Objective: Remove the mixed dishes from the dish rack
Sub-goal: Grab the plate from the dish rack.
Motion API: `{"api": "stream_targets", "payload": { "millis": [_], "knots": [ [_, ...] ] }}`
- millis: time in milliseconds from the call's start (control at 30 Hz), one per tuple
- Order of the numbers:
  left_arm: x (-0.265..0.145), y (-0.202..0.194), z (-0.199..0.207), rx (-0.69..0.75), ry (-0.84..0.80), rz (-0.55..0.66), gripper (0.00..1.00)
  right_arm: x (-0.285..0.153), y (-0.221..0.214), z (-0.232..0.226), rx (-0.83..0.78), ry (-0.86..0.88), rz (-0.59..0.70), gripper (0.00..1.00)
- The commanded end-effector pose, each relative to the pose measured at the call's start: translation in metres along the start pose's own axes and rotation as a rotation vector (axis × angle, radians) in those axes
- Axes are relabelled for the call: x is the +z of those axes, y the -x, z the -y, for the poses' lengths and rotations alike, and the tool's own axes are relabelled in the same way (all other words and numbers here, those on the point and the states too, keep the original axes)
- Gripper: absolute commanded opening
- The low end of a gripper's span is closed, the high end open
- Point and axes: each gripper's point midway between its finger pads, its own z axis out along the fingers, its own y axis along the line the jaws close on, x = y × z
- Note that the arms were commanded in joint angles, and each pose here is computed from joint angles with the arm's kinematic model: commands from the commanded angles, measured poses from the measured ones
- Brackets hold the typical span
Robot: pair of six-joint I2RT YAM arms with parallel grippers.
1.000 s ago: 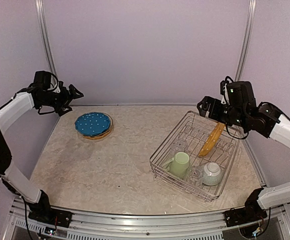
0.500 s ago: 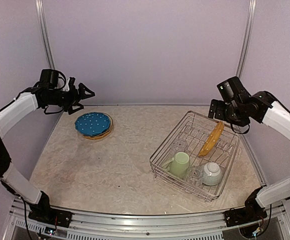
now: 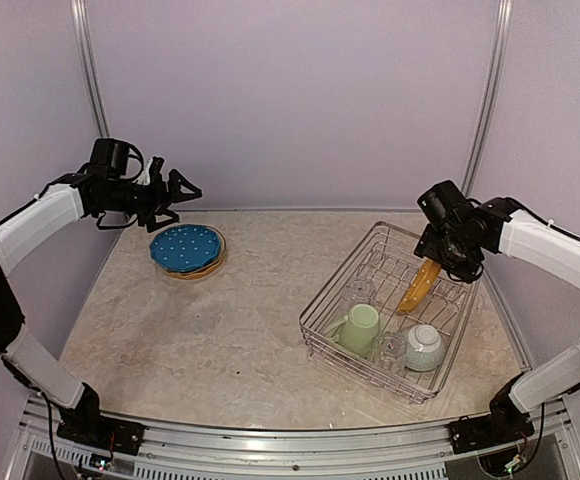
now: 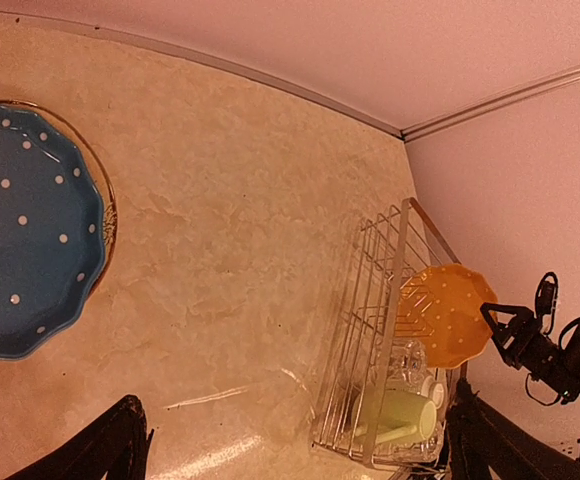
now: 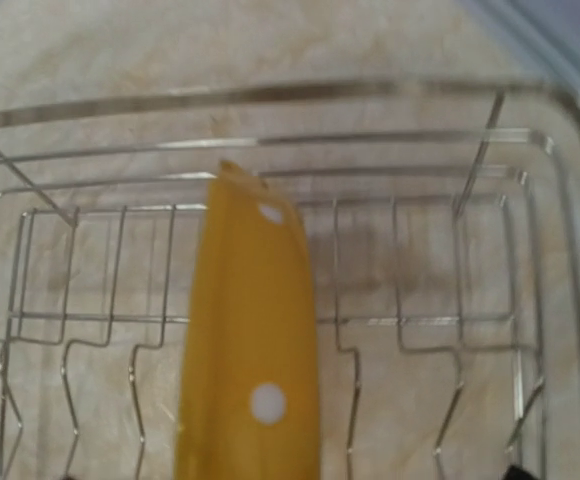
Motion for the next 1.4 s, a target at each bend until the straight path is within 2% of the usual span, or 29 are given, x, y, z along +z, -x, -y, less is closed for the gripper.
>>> {"api": "stream_targets", "payload": {
  "millis": [0, 200, 367, 667, 967, 1367],
  "knots": [
    [0.0, -0.001, 0.006, 0.02, -0.004, -0.009, 0.99, 0.013, -0.01, -0.004, 0.117, 0.017, -0.043, 0.83],
    [0.002, -0.003, 0.007, 0.023, 0.0, -0.016, 0.99, 0.019, -0.013, -0.005, 0.203, 0.031, -0.045, 0.64],
    [0.004, -0.004, 0.007, 0.013, -0.008, -0.028, 0.99, 0.019, -0.007, -0.001, 0.272, 0.019, -0.014, 0.52],
    [0.003, -0.004, 0.009, 0.012, -0.01, -0.03, 0.99, 0.023, -0.008, -0.009, 0.278, 0.046, -0.014, 0.38],
    [0.004, -0.006, 0.01, 0.001, -0.027, -0.045, 0.99, 0.017, -0.004, -0.004, 0.248, 0.001, -0.019, 0.16],
    [0.007, -0.007, 0.005, -0.005, -0.006, -0.05, 0.99, 0.0, 0.01, 0.0, 0.209, -0.002, 0.001, 0.0]
  ]
}}
